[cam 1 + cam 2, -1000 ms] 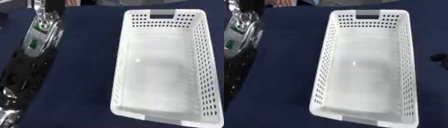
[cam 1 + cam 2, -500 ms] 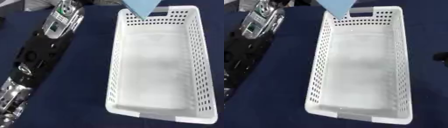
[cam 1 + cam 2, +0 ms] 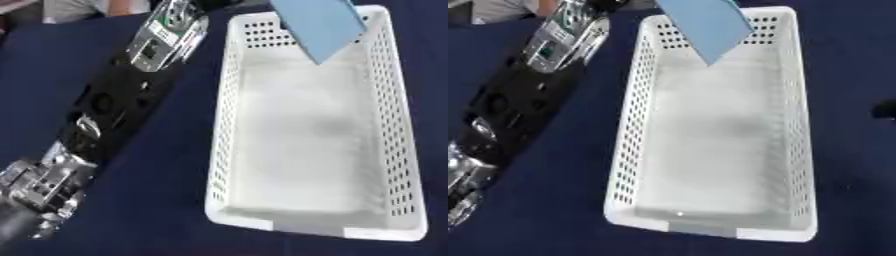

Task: Pick up objects on the table and place them in the box.

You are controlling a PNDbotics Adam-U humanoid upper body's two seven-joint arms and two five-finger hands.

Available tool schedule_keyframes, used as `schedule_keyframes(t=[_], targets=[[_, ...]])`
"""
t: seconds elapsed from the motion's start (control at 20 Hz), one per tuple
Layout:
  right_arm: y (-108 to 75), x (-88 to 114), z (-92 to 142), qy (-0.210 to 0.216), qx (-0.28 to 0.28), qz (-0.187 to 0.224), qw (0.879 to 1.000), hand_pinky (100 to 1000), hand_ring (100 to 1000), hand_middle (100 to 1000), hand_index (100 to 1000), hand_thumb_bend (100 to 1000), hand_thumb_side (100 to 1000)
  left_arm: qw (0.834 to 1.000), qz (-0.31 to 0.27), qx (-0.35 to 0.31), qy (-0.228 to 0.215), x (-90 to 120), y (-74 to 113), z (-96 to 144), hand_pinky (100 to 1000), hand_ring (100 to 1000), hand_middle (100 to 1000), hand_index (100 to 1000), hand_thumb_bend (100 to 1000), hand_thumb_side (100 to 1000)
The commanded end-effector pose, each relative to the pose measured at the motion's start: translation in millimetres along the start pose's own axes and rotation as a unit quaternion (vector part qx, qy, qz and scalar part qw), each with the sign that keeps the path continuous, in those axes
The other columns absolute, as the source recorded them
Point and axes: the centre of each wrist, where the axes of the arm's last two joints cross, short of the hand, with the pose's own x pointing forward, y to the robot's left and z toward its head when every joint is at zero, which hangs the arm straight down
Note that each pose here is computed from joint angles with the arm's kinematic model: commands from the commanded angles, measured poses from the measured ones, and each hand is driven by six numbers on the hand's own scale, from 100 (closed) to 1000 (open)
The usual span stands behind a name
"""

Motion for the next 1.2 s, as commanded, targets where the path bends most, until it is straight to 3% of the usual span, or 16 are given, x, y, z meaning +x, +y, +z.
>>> schedule_keyframes(t=[0.05, 0.1, 0.15, 0.2, 0.25, 0.3, 0.35, 0.4, 0.45, 0.5, 0.75, 0.8, 0.95, 1.0, 1.05, 1.2], targets=[[-2.9, 9.0, -2.0, 0.006, 0.008, 0.008, 1.000, 886, 780, 845, 1000, 100, 776, 0.997, -0.020, -0.062, -0.042, 12.9, 1.8, -10.4, 100, 327, 281, 383, 100, 343], [-3.0, 9.6, -0.8, 0.007, 0.006, 0.009, 1.000, 887, 780, 848, 1000, 100, 771, 0.995, -0.026, -0.078, -0.052, 14.4, 2.9, -10.4, 184, 454, 412, 529, 100, 507], [-3.1, 10.3, 0.4, 0.008, 0.004, 0.010, 1.000, 887, 780, 848, 1000, 100, 770, 0.993, -0.034, -0.092, -0.061, 15.3, 4.5, -9.8, 180, 453, 411, 527, 100, 496], [-3.1, 10.9, 1.5, 0.009, 0.002, 0.010, 1.000, 885, 779, 847, 1000, 100, 795, 0.991, -0.044, -0.104, -0.069, 15.9, 6.3, -9.3, 248, 484, 452, 572, 294, 582], [-3.2, 11.5, 2.4, 0.008, 0.000, 0.008, 1.000, 885, 779, 847, 1000, 100, 797, 0.989, -0.055, -0.115, -0.077, 16.2, 8.0, -8.9, 259, 491, 459, 582, 312, 586], [-3.4, 12.0, 3.1, 0.007, -0.002, 0.007, 1.000, 885, 779, 847, 1000, 100, 811, 0.986, -0.068, -0.128, -0.085, 16.5, 9.3, -8.7, 429, 638, 594, 731, 412, 648], [-3.6, 12.6, 3.7, 0.007, -0.003, 0.006, 1.000, 885, 779, 847, 1000, 100, 810, 0.982, -0.083, -0.144, -0.091, 16.6, 10.0, -8.5, 403, 612, 571, 708, 409, 635], [-3.7, 13.0, 4.1, 0.007, -0.004, 0.005, 1.000, 886, 778, 847, 1000, 100, 811, 0.978, -0.098, -0.160, -0.096, 16.8, 11.0, -8.5, 705, 863, 810, 920, 410, 732], [-3.8, 13.4, 4.5, 0.006, -0.005, 0.004, 1.000, 886, 779, 847, 1000, 100, 811, 0.973, -0.114, -0.175, -0.101, 17.0, 12.2, -8.3, 654, 828, 776, 890, 415, 716], [-3.9, 13.7, 4.8, 0.006, -0.006, 0.004, 1.000, 886, 778, 847, 1000, 100, 812, 0.969, -0.127, -0.185, -0.103, 16.7, 13.4, -7.8, 826, 950, 895, 995, 384, 779], [-4.1, 14.7, 6.3, 0.008, -0.008, 0.005, 1.000, 888, 780, 847, 1000, 100, 809, 0.960, -0.172, -0.193, -0.105, 14.5, 20.6, -5.0, 855, 968, 933, 1000, 222, 906], [-4.1, 14.8, 6.5, 0.008, -0.008, 0.005, 1.000, 888, 780, 848, 1000, 100, 807, 0.960, -0.178, -0.187, -0.105, 14.5, 22.2, -4.7, 746, 868, 848, 961, 100, 842], [-3.8, 15.5, 8.4, 0.012, -0.011, 0.007, 1.000, 888, 781, 848, 1000, 100, 802, 0.959, -0.216, -0.105, -0.152, 30.4, 46.2, -8.8, 100, 265, 248, 354, 190, 163], [-3.6, 15.6, 9.0, 0.013, -0.011, 0.008, 1.000, 887, 781, 848, 1000, 100, 801, 0.954, -0.228, -0.082, -0.178, 37.3, 52.5, -10.5, 100, 100, 100, 192, 339, 100], [-3.4, 15.7, 9.6, 0.015, -0.012, 0.009, 1.000, 888, 782, 848, 1000, 100, 798, 0.948, -0.238, -0.052, -0.204, 44.0, 58.6, -12.2, 100, 100, 100, 100, 450, 100], [-3.0, 15.5, 10.3, 0.016, -0.012, 0.012, 1.000, 885, 782, 848, 1000, 100, 791, 0.935, -0.259, 0.029, -0.242, 53.5, 65.1, -13.8, 100, 100, 100, 100, 328, 100]])
